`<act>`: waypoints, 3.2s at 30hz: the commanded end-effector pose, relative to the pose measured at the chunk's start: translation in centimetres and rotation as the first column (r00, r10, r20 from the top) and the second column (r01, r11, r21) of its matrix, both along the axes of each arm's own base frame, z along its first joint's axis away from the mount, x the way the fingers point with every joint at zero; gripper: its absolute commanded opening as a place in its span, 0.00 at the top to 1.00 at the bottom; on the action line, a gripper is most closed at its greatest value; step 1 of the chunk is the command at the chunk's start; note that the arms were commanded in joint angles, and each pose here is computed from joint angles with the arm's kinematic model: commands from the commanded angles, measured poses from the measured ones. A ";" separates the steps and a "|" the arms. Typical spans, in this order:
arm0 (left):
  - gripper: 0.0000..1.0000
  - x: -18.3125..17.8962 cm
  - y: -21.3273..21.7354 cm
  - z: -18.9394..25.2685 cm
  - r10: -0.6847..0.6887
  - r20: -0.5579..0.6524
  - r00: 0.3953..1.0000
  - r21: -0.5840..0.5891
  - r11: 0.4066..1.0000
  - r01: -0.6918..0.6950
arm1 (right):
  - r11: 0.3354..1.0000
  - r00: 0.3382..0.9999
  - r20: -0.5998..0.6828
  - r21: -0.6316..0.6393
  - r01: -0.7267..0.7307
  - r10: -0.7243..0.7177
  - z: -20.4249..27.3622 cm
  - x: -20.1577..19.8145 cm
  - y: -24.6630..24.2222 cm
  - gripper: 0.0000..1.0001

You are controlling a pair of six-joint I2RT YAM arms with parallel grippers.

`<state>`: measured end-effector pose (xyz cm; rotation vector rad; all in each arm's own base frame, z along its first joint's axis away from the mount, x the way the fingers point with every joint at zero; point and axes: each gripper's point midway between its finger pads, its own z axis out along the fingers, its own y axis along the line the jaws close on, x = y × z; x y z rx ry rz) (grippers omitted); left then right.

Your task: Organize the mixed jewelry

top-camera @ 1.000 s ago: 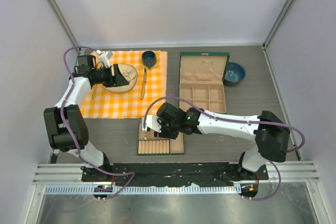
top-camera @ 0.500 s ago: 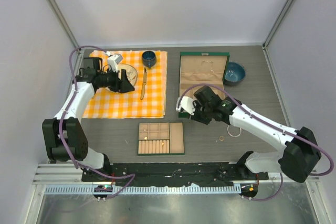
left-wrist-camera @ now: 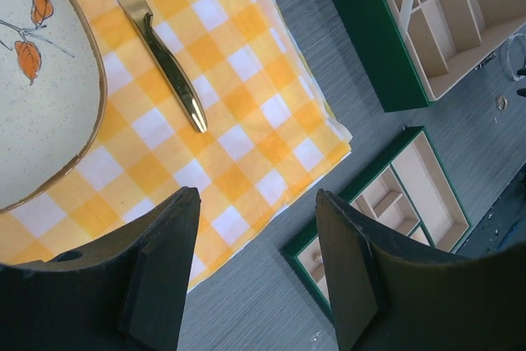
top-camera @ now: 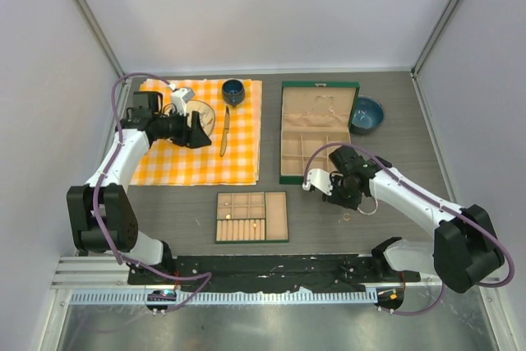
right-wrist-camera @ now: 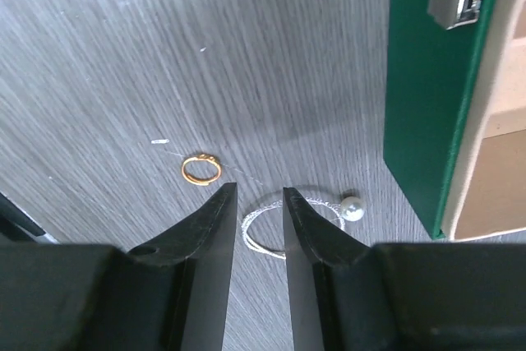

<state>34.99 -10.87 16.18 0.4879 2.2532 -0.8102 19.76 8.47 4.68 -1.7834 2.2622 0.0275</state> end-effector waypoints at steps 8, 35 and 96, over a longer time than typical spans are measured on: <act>0.37 0.0 0.2 -0.2 -0.011 0.020 1.000 0.026 1.000 0.010 | 0.996 0.996 -0.028 0.037 -0.087 0.088 -0.5 -1.8 0.0 0.66; 0.37 0.2 0.3 -0.8 -0.006 0.007 1.000 0.036 0.999 0.006 | 0.994 0.994 -0.046 0.050 -0.098 0.100 -2.9 -2.1 0.3 0.68; 0.39 -2.4 -15.2 13.7 -0.076 0.193 0.978 -0.378 0.914 0.146 | 0.624 0.910 0.020 0.734 0.268 -0.415 21.8 15.3 16.8 0.99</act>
